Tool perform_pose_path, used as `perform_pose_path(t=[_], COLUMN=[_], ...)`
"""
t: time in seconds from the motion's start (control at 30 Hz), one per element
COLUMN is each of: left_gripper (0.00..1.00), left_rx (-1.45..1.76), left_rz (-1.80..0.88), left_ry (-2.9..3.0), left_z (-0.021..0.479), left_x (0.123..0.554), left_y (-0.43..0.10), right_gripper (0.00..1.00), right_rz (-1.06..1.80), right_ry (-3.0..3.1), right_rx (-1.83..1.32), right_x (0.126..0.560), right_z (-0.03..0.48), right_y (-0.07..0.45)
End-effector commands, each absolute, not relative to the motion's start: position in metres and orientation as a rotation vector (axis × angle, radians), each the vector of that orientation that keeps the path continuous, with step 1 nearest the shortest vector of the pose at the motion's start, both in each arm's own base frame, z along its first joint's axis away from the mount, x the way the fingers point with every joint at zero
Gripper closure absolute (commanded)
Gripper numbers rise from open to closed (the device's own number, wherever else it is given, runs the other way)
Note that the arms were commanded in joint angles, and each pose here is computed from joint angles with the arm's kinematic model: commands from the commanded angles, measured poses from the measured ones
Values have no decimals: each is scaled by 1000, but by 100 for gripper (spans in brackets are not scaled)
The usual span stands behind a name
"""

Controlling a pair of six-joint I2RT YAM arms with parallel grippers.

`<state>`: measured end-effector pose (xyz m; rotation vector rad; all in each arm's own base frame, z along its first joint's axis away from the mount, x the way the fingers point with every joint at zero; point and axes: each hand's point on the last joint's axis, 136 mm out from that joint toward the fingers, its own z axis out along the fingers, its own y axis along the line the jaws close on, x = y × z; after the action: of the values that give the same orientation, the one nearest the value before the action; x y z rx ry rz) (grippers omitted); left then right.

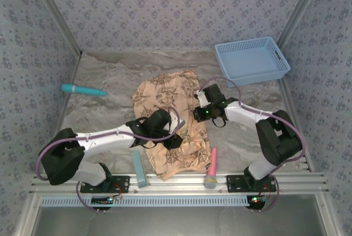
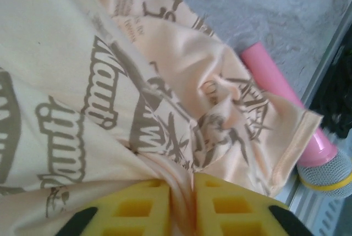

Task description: Fold the inside-out t-shirt

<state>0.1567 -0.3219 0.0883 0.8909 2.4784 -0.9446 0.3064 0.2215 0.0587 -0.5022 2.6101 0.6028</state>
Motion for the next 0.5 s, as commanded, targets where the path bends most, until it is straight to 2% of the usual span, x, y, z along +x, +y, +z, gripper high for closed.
perform_pose_path(t=[0.0, 0.07, 0.2, 0.47], left_gripper=[59, 55, 55, 55], left_rx=[844, 772, 666, 539], left_rz=[-898, -872, -873, -1061], left_ry=[2490, 2514, 2573, 2613], left_z=[91, 93, 92, 82], left_x=[161, 169, 177, 173], left_y=[-313, -306, -295, -293], right_gripper=[75, 69, 54, 46], right_rz=[538, 583, 786, 974], right_ry=[2636, 2600, 2521, 2539], right_rx=[-474, -509, -644, -913], right_x=[296, 283, 245, 178], right_z=[65, 82, 117, 105], right_y=[209, 213, 228, 268])
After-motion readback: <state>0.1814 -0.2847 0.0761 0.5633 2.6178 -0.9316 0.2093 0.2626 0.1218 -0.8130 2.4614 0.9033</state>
